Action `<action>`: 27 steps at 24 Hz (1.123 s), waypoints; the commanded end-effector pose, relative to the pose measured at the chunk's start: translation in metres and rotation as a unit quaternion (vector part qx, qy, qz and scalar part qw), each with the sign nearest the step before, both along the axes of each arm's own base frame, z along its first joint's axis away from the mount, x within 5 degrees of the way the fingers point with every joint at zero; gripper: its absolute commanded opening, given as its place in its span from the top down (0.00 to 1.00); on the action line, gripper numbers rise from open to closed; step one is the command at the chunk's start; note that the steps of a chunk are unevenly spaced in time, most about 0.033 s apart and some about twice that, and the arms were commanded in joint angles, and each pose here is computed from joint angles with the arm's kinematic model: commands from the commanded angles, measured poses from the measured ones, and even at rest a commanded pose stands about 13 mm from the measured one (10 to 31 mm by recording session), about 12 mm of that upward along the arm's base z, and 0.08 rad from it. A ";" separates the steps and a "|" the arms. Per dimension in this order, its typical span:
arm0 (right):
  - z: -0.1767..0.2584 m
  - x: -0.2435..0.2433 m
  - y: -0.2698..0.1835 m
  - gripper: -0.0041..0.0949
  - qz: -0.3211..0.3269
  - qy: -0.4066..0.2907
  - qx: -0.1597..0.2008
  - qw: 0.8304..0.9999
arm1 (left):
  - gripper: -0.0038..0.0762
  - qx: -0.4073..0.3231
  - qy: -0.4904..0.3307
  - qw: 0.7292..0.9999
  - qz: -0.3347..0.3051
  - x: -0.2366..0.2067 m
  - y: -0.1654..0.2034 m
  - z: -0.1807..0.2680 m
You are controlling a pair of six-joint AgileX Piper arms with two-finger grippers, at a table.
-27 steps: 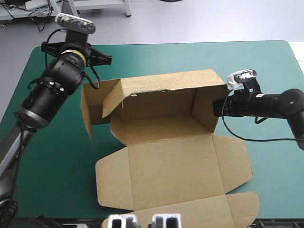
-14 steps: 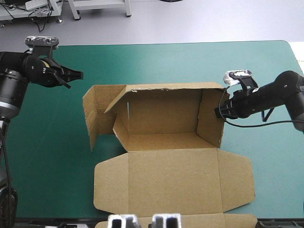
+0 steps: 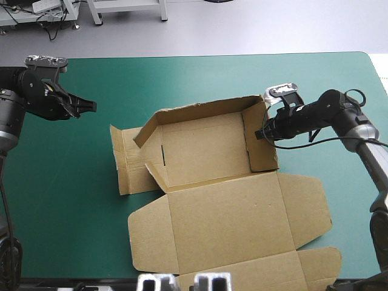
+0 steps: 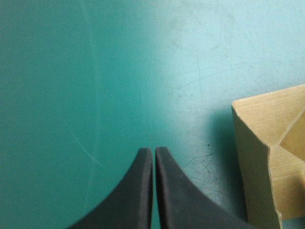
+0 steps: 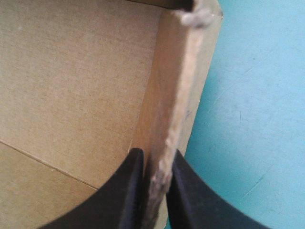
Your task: Fold the box
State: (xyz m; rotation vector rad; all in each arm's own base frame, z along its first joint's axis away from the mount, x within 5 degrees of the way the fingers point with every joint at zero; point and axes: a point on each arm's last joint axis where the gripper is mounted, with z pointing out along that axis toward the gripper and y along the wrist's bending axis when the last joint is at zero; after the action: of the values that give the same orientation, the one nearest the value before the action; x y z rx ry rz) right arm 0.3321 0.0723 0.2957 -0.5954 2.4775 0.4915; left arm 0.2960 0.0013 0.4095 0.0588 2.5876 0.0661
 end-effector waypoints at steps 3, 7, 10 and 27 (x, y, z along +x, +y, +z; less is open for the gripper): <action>0.026 0.004 0.000 0.57 0.016 -0.084 -0.017 0.996 | 0.94 0.007 -0.033 0.999 -0.010 -0.011 0.001 0.020; 0.064 0.008 -0.001 0.57 0.019 -0.141 -0.021 0.990 | 0.94 0.007 -0.025 1.000 -0.011 -0.007 0.001 0.016; 0.115 0.001 -0.006 0.57 0.013 -0.186 -0.051 0.981 | 0.94 0.007 -0.018 1.000 -0.011 -0.002 0.001 0.011; 0.071 0.025 -0.001 0.57 -0.017 0.043 -0.029 0.998 | 0.94 -0.004 0.005 1.000 -0.014 -0.003 -0.002 0.007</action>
State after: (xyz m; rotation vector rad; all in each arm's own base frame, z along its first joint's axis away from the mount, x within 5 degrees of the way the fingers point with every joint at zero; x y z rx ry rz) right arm 0.3553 0.0685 0.3611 -0.5684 2.6082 0.3945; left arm 0.3062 0.0005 0.3992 0.0992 2.6209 0.0653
